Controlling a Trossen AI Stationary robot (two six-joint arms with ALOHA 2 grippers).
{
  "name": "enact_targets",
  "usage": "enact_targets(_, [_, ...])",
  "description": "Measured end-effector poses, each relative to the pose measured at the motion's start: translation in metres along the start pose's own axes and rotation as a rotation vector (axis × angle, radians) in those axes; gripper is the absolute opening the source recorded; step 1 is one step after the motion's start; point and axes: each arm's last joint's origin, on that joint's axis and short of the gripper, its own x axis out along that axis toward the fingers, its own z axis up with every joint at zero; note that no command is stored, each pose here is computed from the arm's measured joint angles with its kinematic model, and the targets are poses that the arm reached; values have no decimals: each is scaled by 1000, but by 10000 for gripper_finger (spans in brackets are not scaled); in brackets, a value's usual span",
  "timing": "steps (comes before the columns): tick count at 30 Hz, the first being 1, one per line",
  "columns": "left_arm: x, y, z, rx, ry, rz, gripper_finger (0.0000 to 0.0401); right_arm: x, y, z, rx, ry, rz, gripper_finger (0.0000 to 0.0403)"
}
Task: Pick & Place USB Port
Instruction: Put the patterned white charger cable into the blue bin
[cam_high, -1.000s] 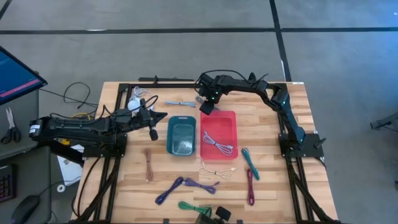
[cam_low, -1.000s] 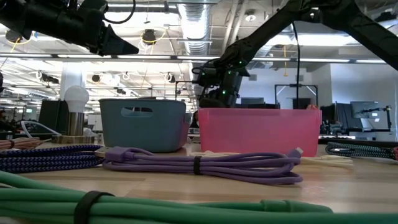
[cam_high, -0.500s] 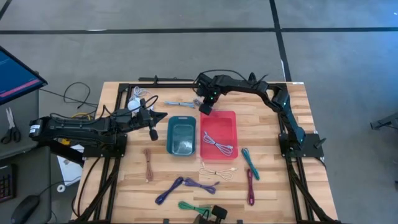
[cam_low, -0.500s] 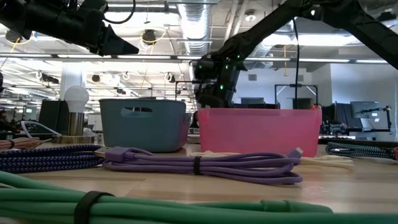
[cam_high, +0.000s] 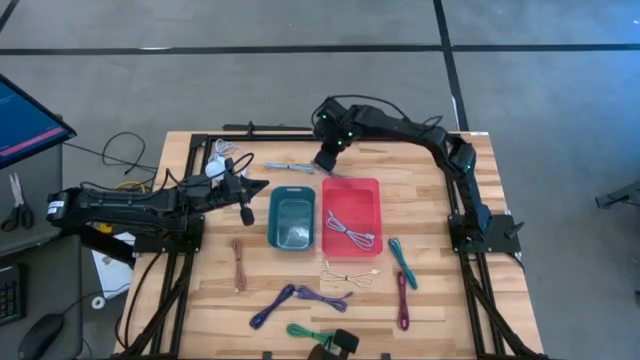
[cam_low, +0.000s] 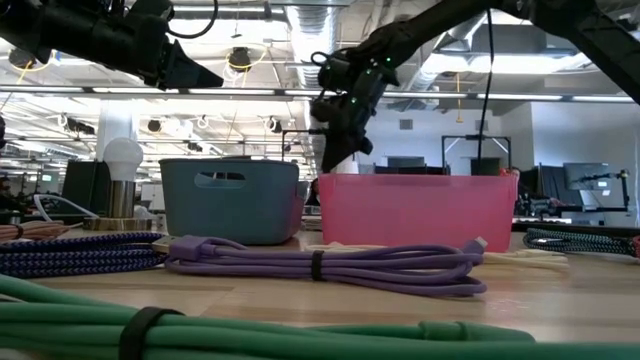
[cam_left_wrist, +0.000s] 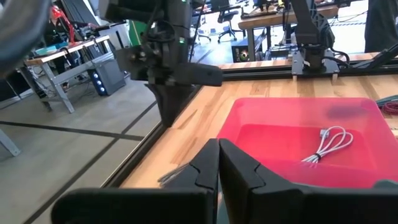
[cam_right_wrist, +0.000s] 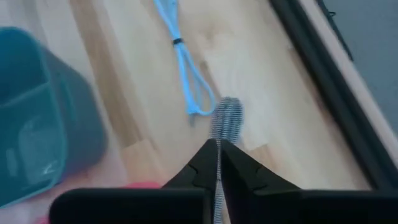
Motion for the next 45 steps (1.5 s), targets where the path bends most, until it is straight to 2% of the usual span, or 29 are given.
enact_targets(12, [0,0,0,0,0,0,11,4,9,-1,-13,16,5,147])
enact_targets(19, [0,0,0,0,0,-1,11,31,7,-11,14,108,15,202])
enact_targets(24, [0,0,0,0,0,-1,11,56,3,-21,25,181,-7,208])
enact_targets(33, [0,0,0,0,1,2,11,66,-1,-26,45,216,-3,192])
enact_targets(45, [0,0,0,0,1,2,11,83,-4,-36,54,277,-2,196])
